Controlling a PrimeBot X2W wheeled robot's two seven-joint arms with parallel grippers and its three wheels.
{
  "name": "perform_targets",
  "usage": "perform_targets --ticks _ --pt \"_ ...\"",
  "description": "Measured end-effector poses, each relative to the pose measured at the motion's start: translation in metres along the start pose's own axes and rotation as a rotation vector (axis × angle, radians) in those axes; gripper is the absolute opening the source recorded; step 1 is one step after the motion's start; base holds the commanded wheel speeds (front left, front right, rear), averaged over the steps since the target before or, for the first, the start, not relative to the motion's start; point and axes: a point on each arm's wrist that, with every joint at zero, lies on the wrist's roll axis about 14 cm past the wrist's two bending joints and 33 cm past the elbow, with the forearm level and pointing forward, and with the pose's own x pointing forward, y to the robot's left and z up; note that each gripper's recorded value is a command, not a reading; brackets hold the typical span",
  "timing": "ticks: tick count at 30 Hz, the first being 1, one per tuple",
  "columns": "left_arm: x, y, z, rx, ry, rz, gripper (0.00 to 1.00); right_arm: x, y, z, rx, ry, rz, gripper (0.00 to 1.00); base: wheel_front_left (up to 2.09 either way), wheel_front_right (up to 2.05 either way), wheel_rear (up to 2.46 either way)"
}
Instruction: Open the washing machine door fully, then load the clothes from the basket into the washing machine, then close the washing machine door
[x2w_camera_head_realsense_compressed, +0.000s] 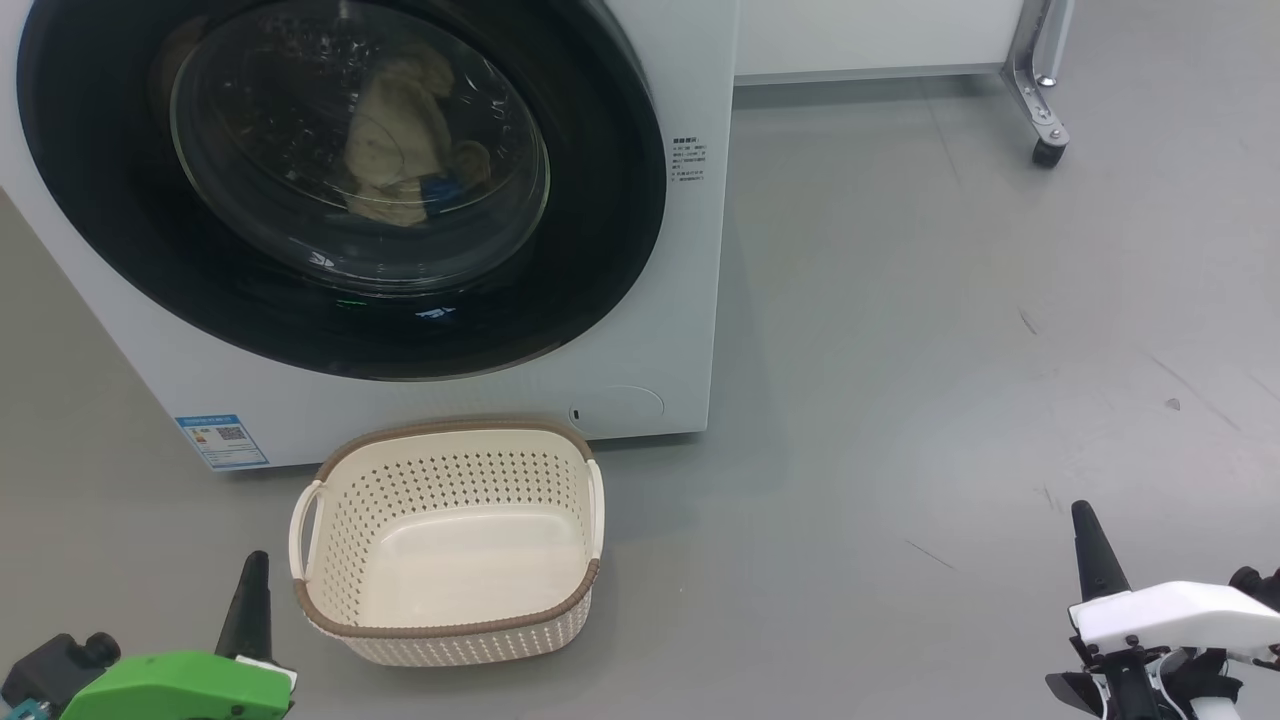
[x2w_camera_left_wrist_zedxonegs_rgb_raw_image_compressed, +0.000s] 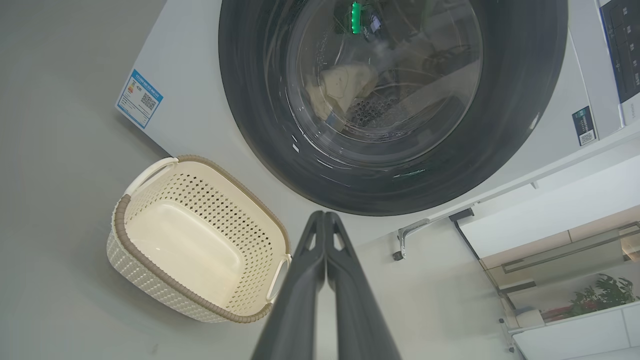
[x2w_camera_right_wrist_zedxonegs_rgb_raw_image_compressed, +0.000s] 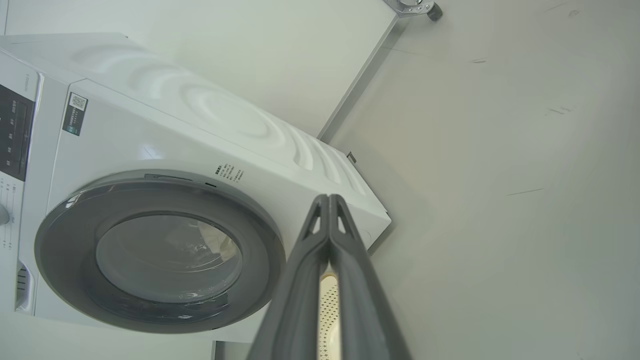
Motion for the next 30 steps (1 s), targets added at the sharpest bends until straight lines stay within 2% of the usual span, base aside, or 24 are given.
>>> perform_targets --ticks 30 --pt "0.017 -0.013 0.008 -0.396 0.008 -0.06 0.0 0.013 0.004 0.026 0.419 -0.048 0.046 0.0 0.0 0.0 0.0"
